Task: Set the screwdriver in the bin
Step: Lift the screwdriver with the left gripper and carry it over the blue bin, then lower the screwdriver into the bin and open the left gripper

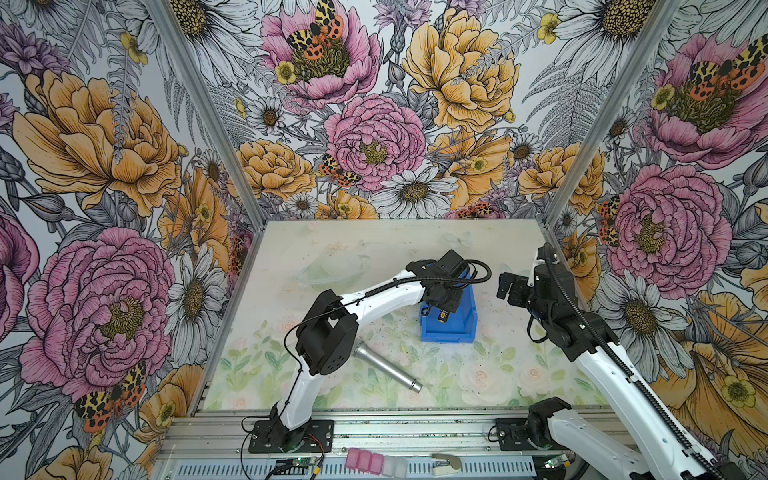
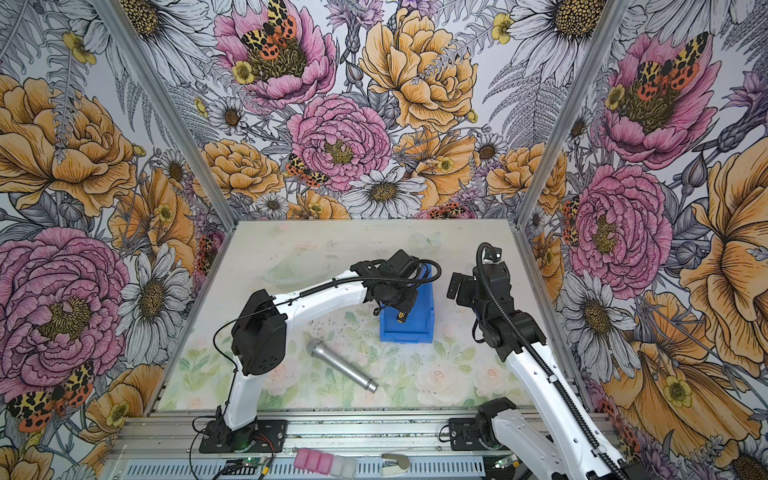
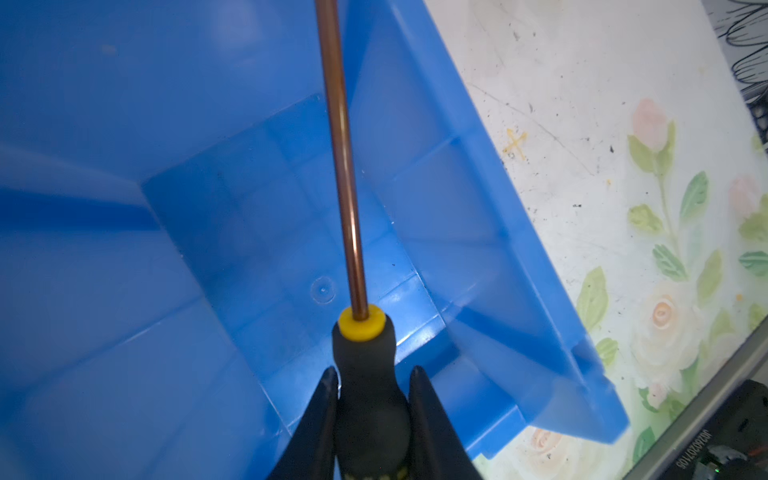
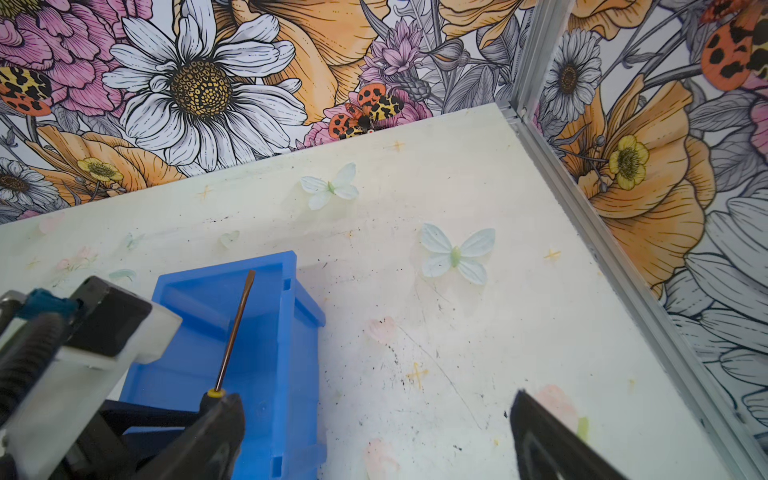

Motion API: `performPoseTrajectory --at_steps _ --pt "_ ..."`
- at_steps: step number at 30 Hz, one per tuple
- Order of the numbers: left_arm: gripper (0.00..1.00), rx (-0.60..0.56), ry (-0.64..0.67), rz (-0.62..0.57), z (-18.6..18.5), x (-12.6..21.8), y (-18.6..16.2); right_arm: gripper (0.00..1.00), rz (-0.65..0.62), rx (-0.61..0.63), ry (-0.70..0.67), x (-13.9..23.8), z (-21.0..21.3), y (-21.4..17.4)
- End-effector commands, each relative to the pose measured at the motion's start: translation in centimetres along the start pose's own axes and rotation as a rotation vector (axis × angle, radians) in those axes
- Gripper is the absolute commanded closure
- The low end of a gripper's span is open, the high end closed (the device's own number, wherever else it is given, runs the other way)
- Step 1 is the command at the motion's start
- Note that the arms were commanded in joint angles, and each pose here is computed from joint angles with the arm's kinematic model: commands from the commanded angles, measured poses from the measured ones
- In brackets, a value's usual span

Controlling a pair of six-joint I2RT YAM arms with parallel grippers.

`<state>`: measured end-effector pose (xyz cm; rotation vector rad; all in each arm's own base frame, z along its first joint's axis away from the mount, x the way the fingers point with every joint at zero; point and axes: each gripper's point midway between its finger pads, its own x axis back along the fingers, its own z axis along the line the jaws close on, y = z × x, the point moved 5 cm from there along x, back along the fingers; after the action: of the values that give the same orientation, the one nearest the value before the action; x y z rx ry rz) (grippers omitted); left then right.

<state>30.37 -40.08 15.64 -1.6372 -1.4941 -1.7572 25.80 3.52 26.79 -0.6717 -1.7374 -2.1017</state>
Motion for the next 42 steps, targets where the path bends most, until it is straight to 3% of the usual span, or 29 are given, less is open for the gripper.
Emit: performPoseTrajectory --at_steps 1,9,29,36,42 --pt "1.00 0.005 0.016 -0.021 -0.2 0.6 0.5 0.00 0.009 0.014 -0.020 0.0 -0.6 -0.4" --pt "1.00 0.010 0.046 0.021 0.5 -0.8 -1.0 0.00 0.025 0.011 -0.023 -0.4 -0.8 -0.7" --pt "0.96 -0.015 0.098 0.046 0.6 -3.8 -1.5 0.01 -0.073 -0.048 -0.179 0.9 -3.3 0.2" --pt "0.65 -0.023 0.072 0.010 0.0 -2.4 -0.5 0.00 -0.083 -0.064 -0.183 1.1 -3.4 0.6" --pt "0.52 -0.035 0.026 -0.051 -1.1 0.8 0.8 0.01 -0.091 -0.080 -0.182 1.2 -3.5 0.7"
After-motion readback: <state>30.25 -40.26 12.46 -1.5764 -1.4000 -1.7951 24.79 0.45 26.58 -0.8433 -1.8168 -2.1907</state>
